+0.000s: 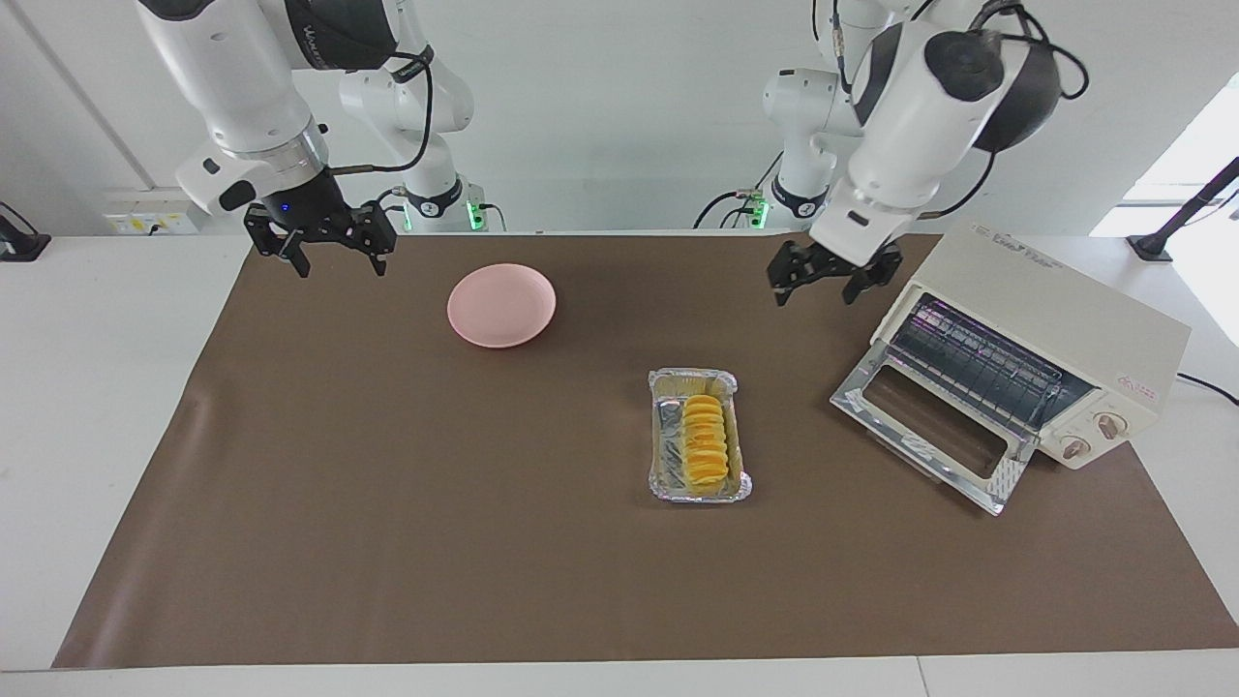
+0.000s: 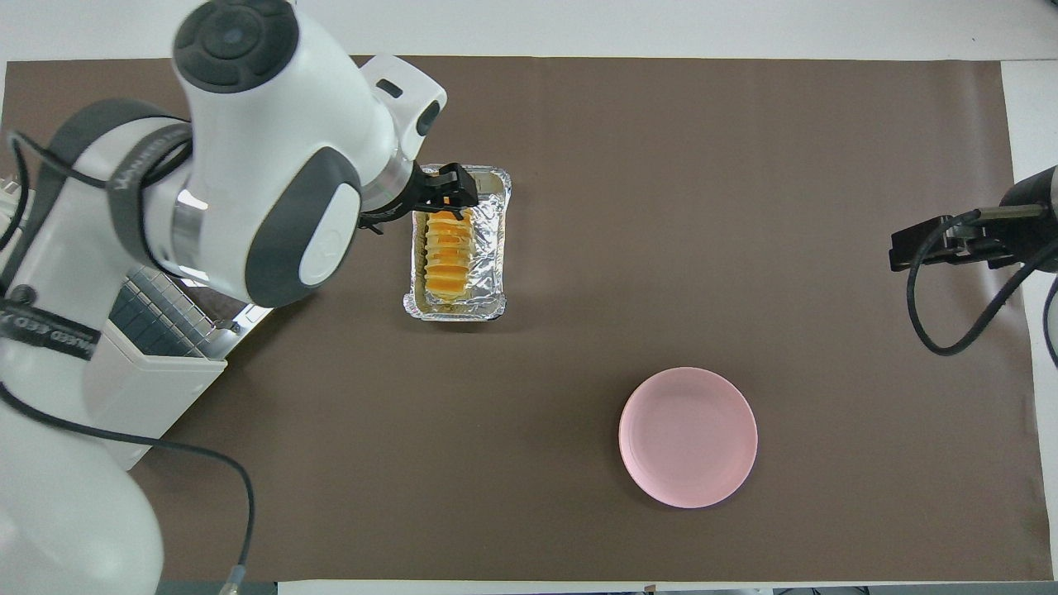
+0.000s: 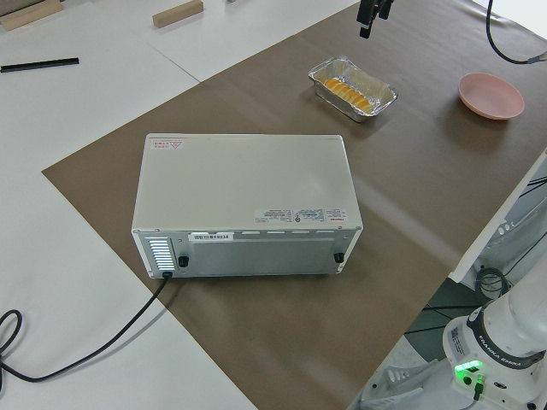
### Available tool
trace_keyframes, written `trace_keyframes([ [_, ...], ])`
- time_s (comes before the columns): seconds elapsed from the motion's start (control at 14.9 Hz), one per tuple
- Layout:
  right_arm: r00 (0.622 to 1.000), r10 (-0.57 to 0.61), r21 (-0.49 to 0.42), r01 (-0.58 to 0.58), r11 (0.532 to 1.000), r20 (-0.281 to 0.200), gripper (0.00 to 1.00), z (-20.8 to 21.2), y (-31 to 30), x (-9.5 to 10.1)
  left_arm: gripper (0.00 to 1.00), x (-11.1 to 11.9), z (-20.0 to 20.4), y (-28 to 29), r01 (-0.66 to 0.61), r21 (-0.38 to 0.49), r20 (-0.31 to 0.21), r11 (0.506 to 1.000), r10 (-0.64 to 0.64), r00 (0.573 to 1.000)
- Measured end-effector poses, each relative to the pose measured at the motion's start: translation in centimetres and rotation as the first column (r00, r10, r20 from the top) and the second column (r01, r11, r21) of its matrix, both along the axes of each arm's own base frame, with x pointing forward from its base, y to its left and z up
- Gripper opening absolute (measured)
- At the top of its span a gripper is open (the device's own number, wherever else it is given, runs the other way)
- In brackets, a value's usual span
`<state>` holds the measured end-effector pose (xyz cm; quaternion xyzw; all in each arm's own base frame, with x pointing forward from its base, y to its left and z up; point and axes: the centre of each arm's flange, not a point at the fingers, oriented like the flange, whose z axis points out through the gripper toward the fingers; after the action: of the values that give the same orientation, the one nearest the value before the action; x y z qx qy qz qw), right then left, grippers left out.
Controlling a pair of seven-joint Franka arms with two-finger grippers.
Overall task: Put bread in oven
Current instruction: 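Grasp the foil tray rim with the left gripper and lift it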
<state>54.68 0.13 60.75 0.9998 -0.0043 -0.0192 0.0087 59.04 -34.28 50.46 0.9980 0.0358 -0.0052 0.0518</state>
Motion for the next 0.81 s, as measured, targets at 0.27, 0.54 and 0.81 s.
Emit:
trace_keyframes([
  [0.27, 1.000, -0.019, 0.001, 0.019, 1.000, 0.001, 1.00, -0.1, -2.0, 0.0, 1.00, 0.0, -6.6, -4.7, 0.036, -0.009, 0.021, 0.999, -0.035, 0.999],
  [0.54, 1.000, -0.012, 0.002, 0.012, 1.000, 0.000, 1.00, -0.1, -1.6, 0.0, 1.00, -1.3, -13.7, -7.1, 0.074, 0.043, -0.041, 0.996, -0.072, 0.997],
  [0.81, 0.999, -0.037, 0.006, 0.037, 0.999, 0.000, 1.00, -0.1, -3.1, 0.0, 0.97, -2.7, -16.6, -7.3, 0.061, 0.062, -0.066, 0.996, -0.057, 0.996],
])
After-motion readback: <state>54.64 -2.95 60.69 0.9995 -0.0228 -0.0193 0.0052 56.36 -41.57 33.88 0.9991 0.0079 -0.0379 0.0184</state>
